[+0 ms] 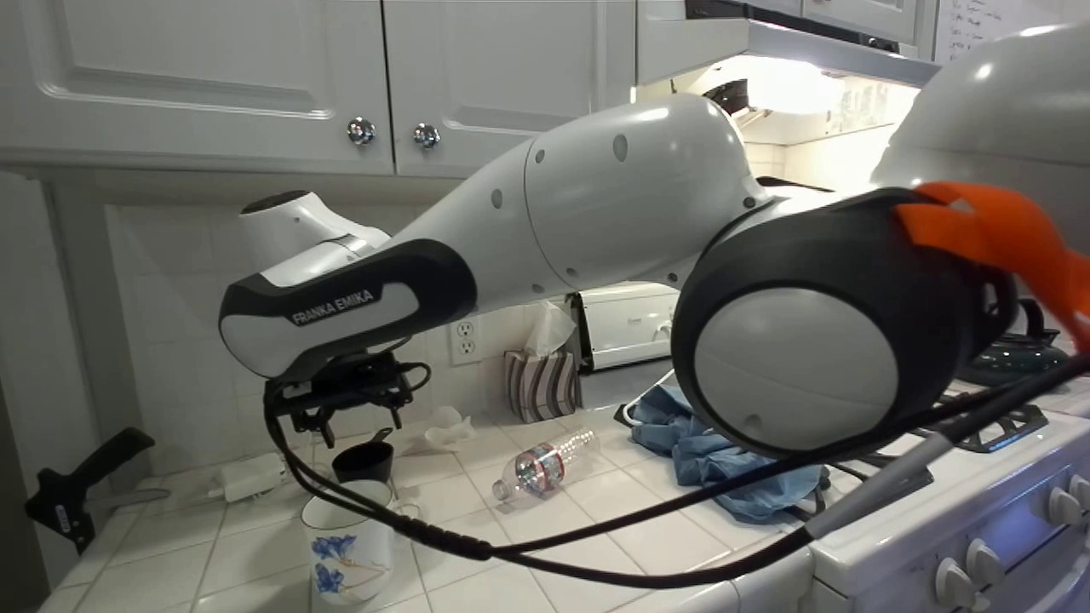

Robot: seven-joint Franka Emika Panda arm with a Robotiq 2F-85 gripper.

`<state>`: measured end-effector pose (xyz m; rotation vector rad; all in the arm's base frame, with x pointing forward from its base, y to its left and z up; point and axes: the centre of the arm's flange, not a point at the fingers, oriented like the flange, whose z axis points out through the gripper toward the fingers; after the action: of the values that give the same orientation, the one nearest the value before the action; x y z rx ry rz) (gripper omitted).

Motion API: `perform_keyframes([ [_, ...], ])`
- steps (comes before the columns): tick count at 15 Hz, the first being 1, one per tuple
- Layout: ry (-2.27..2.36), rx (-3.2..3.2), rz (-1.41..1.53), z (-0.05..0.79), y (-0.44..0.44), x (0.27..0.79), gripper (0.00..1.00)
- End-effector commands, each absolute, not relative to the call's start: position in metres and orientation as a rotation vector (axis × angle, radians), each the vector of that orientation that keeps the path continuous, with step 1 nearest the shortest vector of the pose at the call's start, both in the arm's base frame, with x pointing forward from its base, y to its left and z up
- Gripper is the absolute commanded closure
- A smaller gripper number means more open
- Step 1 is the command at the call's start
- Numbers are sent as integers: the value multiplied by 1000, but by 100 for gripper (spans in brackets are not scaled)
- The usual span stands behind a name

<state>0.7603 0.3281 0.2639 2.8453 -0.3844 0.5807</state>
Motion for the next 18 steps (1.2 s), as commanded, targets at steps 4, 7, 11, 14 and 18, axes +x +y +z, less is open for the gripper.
perform_keyframes([
  [4,-222,2831,556,253,323,729,0],
  [7,-142,2832,586,238,311,694,0],
  [11,-168,2869,652,228,309,688,0],
  [14,-207,2873,724,222,314,690,0],
  [18,-288,2894,728,217,311,693,0],
])
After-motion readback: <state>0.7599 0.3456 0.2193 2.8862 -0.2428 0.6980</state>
